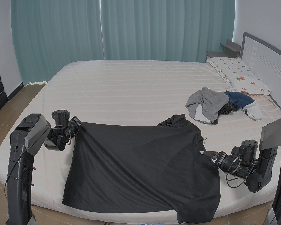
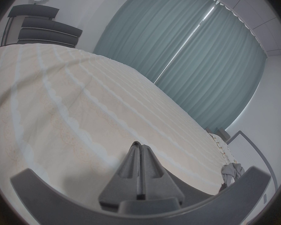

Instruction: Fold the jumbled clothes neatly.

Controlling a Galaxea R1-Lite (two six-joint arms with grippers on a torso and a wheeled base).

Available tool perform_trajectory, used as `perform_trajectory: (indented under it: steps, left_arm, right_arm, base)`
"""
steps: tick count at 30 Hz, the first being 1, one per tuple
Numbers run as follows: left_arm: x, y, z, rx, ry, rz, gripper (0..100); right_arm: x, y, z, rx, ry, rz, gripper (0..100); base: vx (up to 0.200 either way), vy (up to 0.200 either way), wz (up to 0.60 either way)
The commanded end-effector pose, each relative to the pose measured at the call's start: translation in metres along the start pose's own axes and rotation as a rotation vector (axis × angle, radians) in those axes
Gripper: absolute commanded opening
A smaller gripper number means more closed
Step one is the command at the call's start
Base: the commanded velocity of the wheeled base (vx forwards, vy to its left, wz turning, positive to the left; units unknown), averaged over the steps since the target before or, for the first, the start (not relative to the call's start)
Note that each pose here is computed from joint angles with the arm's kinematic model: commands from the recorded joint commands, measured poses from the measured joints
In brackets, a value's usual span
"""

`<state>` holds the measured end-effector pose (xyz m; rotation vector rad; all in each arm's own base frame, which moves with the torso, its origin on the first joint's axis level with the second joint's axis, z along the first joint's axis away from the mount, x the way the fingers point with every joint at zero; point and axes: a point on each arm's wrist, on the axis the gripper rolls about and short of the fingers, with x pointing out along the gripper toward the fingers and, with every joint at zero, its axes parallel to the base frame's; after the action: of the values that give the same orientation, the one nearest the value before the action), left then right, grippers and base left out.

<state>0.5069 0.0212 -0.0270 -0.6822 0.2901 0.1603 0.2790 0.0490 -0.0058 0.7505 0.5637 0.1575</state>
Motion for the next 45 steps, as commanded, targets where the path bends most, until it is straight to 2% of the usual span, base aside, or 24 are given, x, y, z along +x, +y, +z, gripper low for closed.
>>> perform_trajectory:
  steps: [1, 8, 12, 13, 15, 20, 25, 30, 37, 45]
  left_arm:
    - [0.002, 0.005, -0.005, 0.000, 0.009, 0.010, 0]
    - [0.000, 0.005, -0.010, 0.001, 0.022, 0.019, 0]
    - [-0.002, 0.006, -0.011, 0.001, 0.029, 0.025, 0]
    - [-0.002, 0.007, -0.011, 0.000, 0.030, 0.026, 0]
    - [-0.003, 0.008, -0.012, -0.005, 0.033, 0.032, 0]
    - [-0.009, 0.010, -0.010, -0.035, 0.045, 0.047, 0]
    - [-0.011, 0.010, -0.008, -0.050, 0.042, 0.048, 0]
    - [-0.011, 0.008, -0.012, -0.051, 0.051, 0.047, 0]
    - [-0.013, 0.010, -0.014, -0.052, 0.059, 0.054, 0]
    - [-0.013, 0.011, -0.015, -0.052, 0.061, 0.056, 0]
  right_arm:
    - [0.004, 0.000, 0.006, 0.018, -0.030, 0.012, 100]
    - [0.021, 0.004, 0.023, 0.011, -0.101, 0.036, 100]
    - [0.032, 0.021, 0.036, -0.016, -0.111, 0.033, 100]
    - [0.046, 0.031, 0.053, -0.018, -0.095, 0.013, 100]
    - [0.070, 0.033, 0.066, -0.016, -0.078, -0.016, 100]
    - [0.121, 0.023, 0.089, -0.017, -0.098, -0.034, 100]
    - [0.158, 0.011, 0.092, -0.003, -0.076, -0.062, 100]
    - [0.180, -0.011, 0.079, -0.004, -0.069, -0.095, 100]
    - [0.189, -0.017, 0.097, -0.003, -0.132, -0.088, 100]
    - [0.195, -0.018, 0.091, -0.009, -0.119, -0.086, 100]
  base:
    - [0.000, 0.000, 0.00]
    - [0.000, 0.000, 0.00]
    - [0.000, 0.000, 0.00]
    - [0.000, 0.000, 0.00]
    - [0.000, 0.000, 0.00]
    - [0.000, 0.000, 0.00]
    - [0.000, 0.000, 0.00]
    - [0.000, 0.000, 0.00]
    - [0.000, 0.000, 0.00]
    - [0.000, 0.000, 0.00]
